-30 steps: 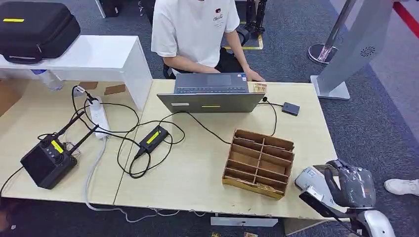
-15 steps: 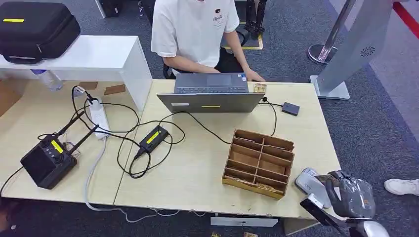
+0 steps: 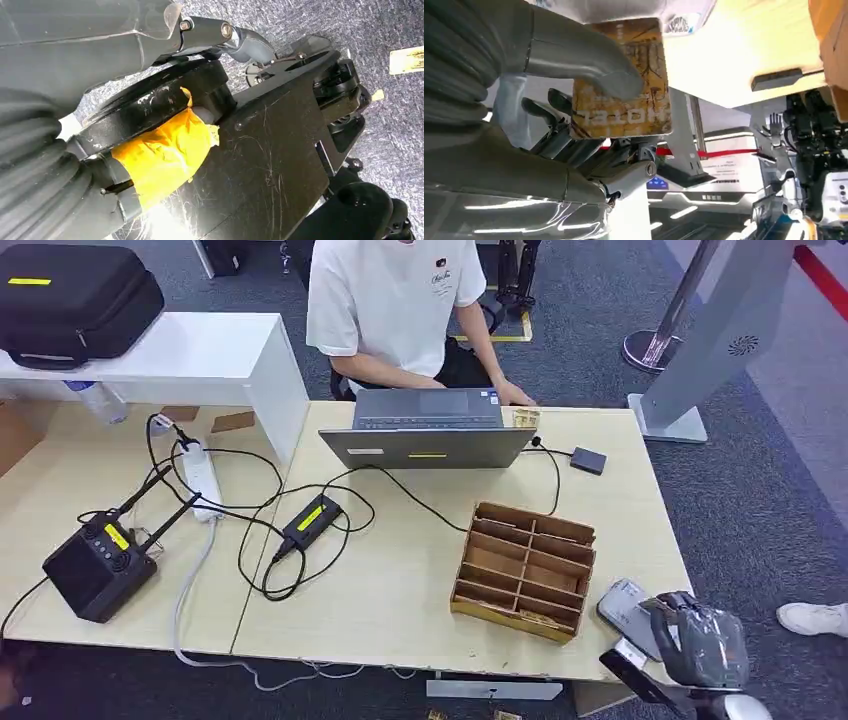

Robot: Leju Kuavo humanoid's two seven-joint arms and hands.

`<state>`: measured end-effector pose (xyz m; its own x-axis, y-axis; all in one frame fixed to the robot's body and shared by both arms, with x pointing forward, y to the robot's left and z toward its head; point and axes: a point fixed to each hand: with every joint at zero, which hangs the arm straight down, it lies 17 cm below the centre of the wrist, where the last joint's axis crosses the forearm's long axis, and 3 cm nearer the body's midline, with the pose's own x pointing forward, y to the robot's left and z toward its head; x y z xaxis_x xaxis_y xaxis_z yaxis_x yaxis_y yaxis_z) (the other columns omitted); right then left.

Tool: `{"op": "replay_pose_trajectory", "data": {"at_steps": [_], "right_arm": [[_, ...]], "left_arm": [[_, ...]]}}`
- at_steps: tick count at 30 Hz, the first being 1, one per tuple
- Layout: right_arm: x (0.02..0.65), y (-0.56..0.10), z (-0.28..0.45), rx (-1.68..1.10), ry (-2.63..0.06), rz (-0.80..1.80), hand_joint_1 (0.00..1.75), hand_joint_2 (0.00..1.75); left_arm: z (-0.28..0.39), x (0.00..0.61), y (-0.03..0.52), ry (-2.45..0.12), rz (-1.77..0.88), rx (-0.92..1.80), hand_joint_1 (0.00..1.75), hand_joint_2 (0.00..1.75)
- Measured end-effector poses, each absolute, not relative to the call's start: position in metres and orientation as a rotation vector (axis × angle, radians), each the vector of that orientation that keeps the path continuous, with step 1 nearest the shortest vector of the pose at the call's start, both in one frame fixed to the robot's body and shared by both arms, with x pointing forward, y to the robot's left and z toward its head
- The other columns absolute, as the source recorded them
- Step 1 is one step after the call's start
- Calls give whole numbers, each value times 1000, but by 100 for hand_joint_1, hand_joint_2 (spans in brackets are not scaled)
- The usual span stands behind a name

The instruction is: Pass the card to the sensor for recognition and then transmit it.

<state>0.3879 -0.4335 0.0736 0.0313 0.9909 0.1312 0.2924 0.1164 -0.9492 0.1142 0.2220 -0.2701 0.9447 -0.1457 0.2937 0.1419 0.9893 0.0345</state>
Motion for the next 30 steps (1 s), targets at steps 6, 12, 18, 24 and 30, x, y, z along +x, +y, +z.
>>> {"op": "replay_pose_trajectory", "data": {"at_steps": [6,12,18,24,30], "right_arm": [[389,-432,72,-1343,-1438,918,175,175],[396,-431,83,-1355,-1444,918,175,175],[419,-431,130,-1395,-1508,912,175,175],[458,-431,205,-1478,-1602,900,175,175],[509,-407,282,-1534,-1692,927,175,175]], "left_arm": [[-270,114,222,-300,-145,13,0,175],[-270,114,222,-299,-149,13,0,175],[-270,114,222,-298,-151,14,0,175],[-270,114,222,-298,-163,14,0,175],[-270,113,222,-300,-194,13,0,175]]}}
